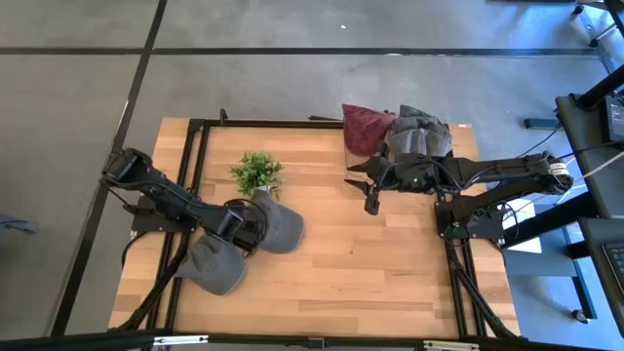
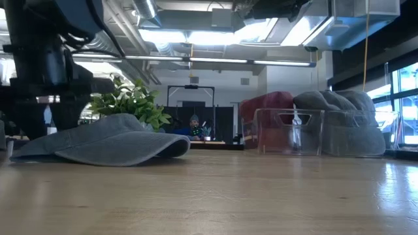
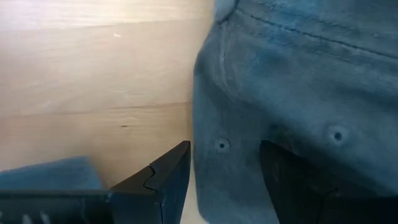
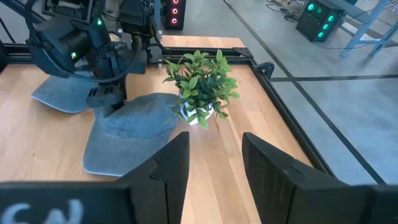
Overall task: Pick & Place hat
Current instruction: Put the gray cap into the right transparent bin
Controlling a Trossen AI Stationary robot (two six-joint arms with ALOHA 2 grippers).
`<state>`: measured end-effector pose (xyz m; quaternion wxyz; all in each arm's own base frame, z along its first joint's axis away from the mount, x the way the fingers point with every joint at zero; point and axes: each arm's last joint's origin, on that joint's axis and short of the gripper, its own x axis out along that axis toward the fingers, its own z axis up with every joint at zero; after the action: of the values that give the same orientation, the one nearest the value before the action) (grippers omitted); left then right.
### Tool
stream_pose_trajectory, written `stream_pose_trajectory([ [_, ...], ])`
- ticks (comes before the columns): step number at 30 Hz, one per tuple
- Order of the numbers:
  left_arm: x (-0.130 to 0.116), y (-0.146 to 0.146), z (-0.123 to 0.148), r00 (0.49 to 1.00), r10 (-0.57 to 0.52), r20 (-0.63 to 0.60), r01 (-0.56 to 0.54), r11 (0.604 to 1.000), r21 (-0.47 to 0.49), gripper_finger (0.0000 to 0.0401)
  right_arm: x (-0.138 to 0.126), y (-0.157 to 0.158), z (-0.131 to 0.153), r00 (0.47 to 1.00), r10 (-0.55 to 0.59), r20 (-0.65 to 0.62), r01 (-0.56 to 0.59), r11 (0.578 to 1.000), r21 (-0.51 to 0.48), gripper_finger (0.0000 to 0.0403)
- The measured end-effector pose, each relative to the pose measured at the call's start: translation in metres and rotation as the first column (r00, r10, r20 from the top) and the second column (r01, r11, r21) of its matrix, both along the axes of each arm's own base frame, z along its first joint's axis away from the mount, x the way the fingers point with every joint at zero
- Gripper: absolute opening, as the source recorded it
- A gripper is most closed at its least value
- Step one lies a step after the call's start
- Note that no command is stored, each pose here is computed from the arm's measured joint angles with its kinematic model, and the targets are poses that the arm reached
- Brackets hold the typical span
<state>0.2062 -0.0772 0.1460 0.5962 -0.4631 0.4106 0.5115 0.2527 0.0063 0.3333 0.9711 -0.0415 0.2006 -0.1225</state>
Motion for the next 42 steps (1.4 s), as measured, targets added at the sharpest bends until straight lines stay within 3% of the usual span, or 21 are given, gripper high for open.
stream_pose_trajectory([
  [8, 0.008, 0.003, -0.014, 0.998, 0.004, -0.057, -0.006, 0.999, -0.033, 0.0176, 0.0, 0.0, 0.001, 1.0, -0.001, 0.011, 0.001, 1.0, 0.004, 0.0149],
  [15, 0.009, 0.007, -0.014, 0.998, -0.003, -0.061, 0.0, 0.999, -0.034, 0.0105, 0.001, 0.0, 0.002, 1.0, -0.001, 0.028, 0.001, 1.0, 0.004, 0.0149],
  [23, 0.01, 0.007, -0.014, 0.995, -0.081, -0.06, 0.082, 0.997, 0.007, 0.0013, 0.001, 0.0, 0.002, 1.0, -0.001, 0.026, 0.001, 1.0, 0.004, 0.0149],
  [28, 0.012, 0.007, -0.01, 0.988, -0.142, -0.06, 0.143, 0.99, 0.011, 0.0009, 0.001, 0.0, 0.002, 1.0, 0.0, 0.025, 0.0, 1.0, 0.003, 0.0149],
  [31, 0.025, 0.002, 0.009, 0.965, -0.263, -0.009, 0.263, 0.965, 0.003, 0.0006, 0.001, 0.001, 0.002, 0.999, 0.01, 0.033, -0.011, 1.0, 0.023, 0.0149],
  [34, 0.044, -0.005, 0.035, 0.899, -0.434, 0.05, 0.432, 0.9, 0.054, 0.0006, 0.002, 0.002, 0.002, 0.997, 0.062, 0.036, -0.064, 0.996, 0.059, 0.0149],
  [37, 0.063, -0.01, 0.066, 0.791, -0.607, 0.075, 0.588, 0.789, 0.179, 0.0005, 0.002, 0.005, 0.002, 0.99, 0.137, 0.038, -0.14, 0.986, 0.092, 0.0149],
  [39, 0.073, -0.012, 0.087, 0.702, -0.71, 0.049, 0.674, 0.685, 0.278, 0.0005, 0.002, 0.006, 0.003, 0.982, 0.181, 0.051, -0.186, 0.974, 0.131, 0.0149],
  [42, 0.084, -0.014, 0.116, 0.539, -0.84, -0.058, 0.78, 0.472, 0.411, 0.0005, 0.003, 0.009, 0.008, 0.966, 0.244, 0.088, -0.258, 0.944, 0.205, 0.0149],
])
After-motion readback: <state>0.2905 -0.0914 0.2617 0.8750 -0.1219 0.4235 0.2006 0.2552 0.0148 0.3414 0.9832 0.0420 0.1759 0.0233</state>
